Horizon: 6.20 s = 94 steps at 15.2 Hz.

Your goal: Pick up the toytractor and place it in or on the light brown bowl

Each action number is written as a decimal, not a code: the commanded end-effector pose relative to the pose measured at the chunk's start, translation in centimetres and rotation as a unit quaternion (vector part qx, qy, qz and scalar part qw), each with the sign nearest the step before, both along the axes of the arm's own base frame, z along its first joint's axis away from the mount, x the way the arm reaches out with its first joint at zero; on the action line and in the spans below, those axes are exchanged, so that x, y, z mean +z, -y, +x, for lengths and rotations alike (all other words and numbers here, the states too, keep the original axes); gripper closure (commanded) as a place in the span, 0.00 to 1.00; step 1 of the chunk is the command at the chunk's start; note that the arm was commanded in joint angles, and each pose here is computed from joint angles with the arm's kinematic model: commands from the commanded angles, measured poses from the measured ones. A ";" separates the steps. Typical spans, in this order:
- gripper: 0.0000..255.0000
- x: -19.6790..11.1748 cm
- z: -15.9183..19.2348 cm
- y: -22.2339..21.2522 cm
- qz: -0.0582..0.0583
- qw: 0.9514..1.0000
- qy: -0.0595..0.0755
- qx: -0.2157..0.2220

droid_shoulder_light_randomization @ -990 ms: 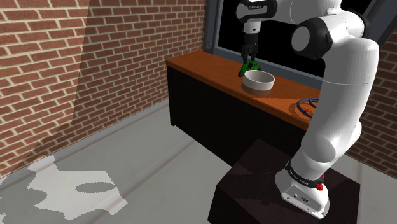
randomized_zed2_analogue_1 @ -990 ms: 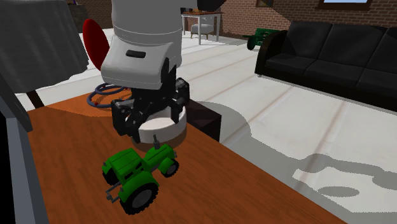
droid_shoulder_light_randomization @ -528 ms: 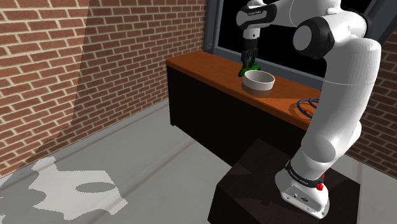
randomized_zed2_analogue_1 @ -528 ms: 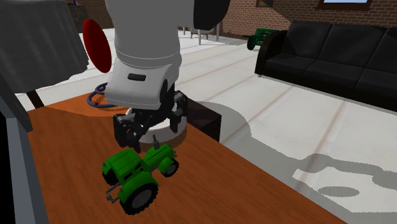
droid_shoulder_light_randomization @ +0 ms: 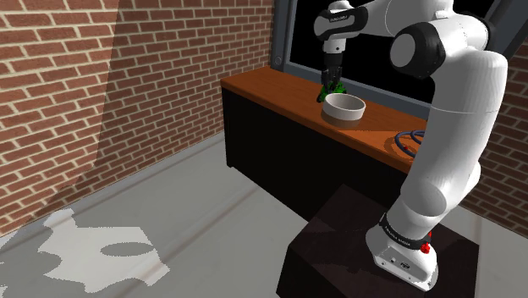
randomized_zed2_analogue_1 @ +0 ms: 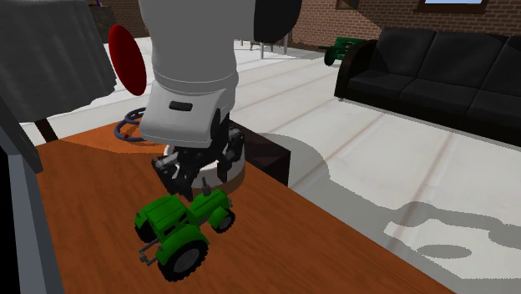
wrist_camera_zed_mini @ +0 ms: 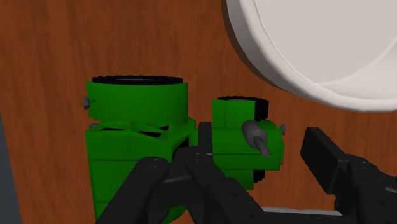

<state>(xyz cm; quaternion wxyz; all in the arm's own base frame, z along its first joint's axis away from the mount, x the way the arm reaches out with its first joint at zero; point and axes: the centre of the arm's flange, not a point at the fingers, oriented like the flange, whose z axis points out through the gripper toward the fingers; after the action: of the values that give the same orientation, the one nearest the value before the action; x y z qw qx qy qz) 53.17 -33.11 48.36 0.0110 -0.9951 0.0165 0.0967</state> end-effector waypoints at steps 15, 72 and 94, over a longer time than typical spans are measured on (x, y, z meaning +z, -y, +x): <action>1.00 2.8 0.0 0.2 0.001 1.000 -0.004 -0.002; 1.00 8.4 -12.3 -11.6 0.001 1.000 -0.004 -0.002; 0.00 13.3 -11.3 -11.5 0.001 1.000 -0.004 -0.002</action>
<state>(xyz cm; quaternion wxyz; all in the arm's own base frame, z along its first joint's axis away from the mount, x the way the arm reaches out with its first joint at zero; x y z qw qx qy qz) 41.86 -21.66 61.64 0.0123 -0.9947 0.0180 0.1007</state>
